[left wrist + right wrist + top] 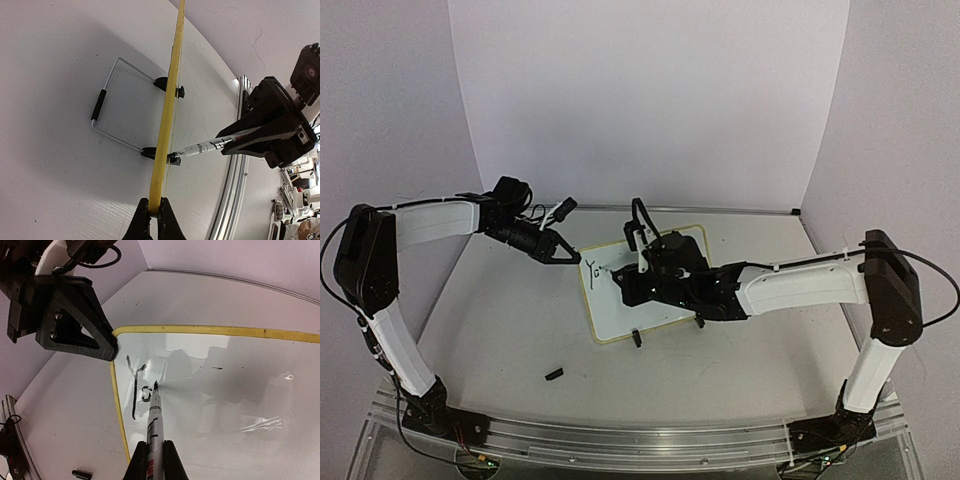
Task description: Write a sentence on the whiteboard
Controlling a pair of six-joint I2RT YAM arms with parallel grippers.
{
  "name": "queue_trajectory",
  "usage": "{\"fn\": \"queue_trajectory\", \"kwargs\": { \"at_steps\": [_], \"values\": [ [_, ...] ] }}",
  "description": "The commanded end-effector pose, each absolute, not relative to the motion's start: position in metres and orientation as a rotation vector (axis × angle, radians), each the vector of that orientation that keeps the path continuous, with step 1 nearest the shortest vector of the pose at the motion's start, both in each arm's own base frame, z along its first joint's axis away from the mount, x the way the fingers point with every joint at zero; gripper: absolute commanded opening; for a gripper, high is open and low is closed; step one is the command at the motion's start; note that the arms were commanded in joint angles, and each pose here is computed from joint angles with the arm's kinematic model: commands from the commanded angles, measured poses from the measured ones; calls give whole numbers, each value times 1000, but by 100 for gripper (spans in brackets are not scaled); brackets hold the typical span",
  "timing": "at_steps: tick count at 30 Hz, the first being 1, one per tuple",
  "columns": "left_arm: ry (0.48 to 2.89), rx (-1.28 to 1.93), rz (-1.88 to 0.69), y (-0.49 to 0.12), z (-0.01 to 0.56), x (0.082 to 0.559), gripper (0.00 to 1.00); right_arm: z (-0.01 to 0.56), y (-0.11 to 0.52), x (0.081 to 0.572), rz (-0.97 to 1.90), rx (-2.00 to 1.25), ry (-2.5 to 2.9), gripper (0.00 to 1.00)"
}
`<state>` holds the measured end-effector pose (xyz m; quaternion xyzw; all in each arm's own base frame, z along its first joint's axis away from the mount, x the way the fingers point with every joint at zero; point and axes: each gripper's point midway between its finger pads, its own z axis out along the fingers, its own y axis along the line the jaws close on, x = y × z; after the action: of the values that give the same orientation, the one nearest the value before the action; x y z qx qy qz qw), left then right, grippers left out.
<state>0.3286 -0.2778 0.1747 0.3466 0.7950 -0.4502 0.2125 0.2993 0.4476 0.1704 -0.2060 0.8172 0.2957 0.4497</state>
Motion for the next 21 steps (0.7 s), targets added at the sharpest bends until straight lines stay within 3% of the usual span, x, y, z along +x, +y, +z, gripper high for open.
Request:
{"fn": "queue_trajectory", "kwargs": {
  "at_steps": [1,12,21],
  "values": [
    [2164,1013,-1213,-282,183,334,0,166,443,302,714,-485,2041,0],
    [2167,1012,-1214,-282,183,334,0,151,431,294,696,-490,2088,0],
    [2166,1012,-1214,-282,183,334,0,174,426,304,654,-448,2032,0]
  ]
}}
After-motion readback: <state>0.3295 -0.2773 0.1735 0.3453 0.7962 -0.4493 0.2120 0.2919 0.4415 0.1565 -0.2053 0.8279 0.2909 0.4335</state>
